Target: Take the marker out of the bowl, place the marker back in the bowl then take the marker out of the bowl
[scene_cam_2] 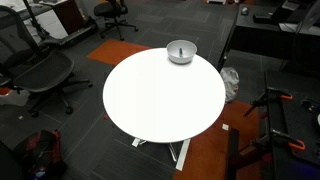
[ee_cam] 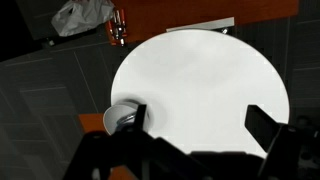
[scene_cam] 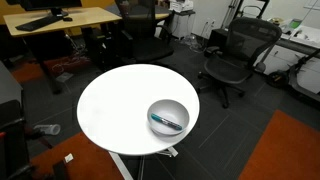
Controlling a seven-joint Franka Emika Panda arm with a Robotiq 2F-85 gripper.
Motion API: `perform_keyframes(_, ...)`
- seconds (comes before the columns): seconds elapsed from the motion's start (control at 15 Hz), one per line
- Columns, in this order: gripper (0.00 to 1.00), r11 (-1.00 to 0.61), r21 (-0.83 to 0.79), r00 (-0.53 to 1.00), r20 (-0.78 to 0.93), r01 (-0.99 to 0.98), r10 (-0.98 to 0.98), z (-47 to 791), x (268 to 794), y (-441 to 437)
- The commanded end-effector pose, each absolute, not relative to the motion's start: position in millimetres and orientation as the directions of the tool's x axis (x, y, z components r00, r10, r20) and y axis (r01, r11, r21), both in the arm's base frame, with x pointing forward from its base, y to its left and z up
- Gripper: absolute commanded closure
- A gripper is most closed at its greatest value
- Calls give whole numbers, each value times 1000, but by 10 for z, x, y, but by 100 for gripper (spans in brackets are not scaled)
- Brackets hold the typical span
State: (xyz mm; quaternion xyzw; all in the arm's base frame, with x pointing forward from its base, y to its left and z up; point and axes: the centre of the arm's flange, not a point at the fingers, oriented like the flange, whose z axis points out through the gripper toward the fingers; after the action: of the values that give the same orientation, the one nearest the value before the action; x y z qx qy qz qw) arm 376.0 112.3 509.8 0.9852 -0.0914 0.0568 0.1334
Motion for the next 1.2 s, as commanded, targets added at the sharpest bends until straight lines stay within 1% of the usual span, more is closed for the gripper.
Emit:
perform_keyframes(0.0,0,-948,252,977,136,-195,-165,5098,3760,1123)
perform_keyframes(0.33,0,-948,252,977,136,-195,-165,5098,3760,1123)
perform_keyframes(0.53,0,-942,244,970,132,-230,-203,5061,3855,1044)
perform_keyframes(0.8,0,-926,225,953,104,-302,-285,4932,4057,810)
perform_keyframes(1.13,0,-867,201,890,76,-456,-450,4716,4302,471)
